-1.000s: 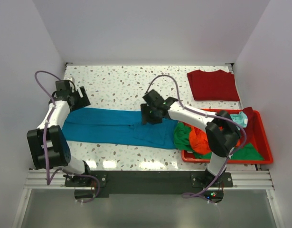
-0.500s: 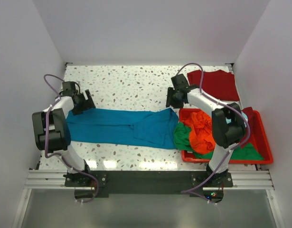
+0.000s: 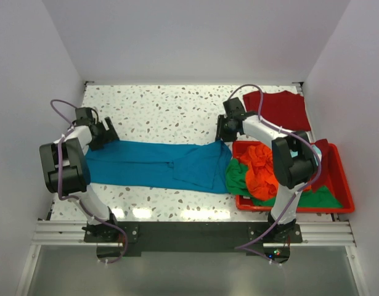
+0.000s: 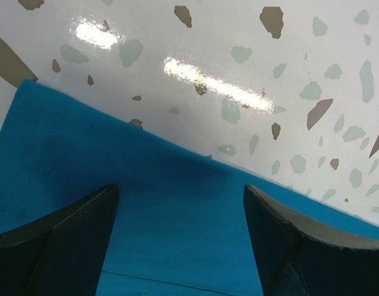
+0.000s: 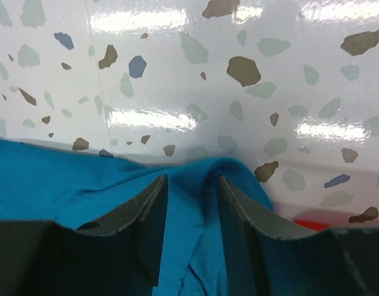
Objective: Fold and stack the t-shirts
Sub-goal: Fold the tshirt
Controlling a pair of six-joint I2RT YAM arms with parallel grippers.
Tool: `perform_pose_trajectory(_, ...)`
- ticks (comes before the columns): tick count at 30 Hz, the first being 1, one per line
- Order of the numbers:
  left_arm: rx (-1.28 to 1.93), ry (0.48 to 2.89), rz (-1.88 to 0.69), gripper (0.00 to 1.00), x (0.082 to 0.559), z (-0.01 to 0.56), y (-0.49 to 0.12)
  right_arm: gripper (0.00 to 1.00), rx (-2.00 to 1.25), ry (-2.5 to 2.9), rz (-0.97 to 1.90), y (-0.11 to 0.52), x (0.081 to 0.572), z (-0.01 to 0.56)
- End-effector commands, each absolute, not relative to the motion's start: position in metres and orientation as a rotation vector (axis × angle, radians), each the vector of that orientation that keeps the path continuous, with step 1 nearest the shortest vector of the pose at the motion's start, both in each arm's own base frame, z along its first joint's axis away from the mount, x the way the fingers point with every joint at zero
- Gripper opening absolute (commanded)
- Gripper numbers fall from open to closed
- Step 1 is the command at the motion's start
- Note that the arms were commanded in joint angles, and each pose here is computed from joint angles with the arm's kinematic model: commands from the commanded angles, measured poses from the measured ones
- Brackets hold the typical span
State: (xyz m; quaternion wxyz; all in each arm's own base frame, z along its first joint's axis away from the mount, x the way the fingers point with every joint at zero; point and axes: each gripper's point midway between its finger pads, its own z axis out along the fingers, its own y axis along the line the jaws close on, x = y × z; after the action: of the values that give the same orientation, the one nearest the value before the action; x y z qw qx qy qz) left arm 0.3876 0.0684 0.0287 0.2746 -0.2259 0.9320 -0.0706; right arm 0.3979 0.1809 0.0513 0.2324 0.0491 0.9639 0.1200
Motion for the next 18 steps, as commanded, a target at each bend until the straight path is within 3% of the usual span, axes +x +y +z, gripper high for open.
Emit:
perform_pose_trajectory(1, -0.6, 2.458, -0.195, 0.88, 0.394, 0.036, 0.074, 0.41, 0.138, 2.674, 0.369, 0.183, 0.389, 0.05)
perform_pose_trajectory(8, -0.628, 2.453, -0.182, 0.88, 0.39, 0.035, 0.083, 0.34, 0.126, 2.707, 0.37, 0.182, 0.383, 0.044)
perform_pose_trajectory(11, -0.649, 2.454, -0.171, 0.88, 0.387, 0.032, 0.089, 0.21, 0.132, 2.714, 0.364, 0.182, 0.381, 0.043)
perform_pose_trajectory(12, -0.654, 2.456, -0.167, 0.88, 0.385, 0.03, 0.09, 0.08, 0.139, 2.716, 0.35, 0.18, 0.382, 0.042)
perform_pose_trajectory(13, -0.674, 2.45, -0.161, 0.88, 0.384, 0.029, 0.096, 0.02, 0.141, 2.721, 0.335, 0.178, 0.381, 0.042)
perform_pose_trajectory(18, -0.748, 2.458, -0.126, 0.89, 0.366, 0.017, 0.109, 0.0, 0.155, 2.711, 0.263, 0.167, 0.379, 0.05)
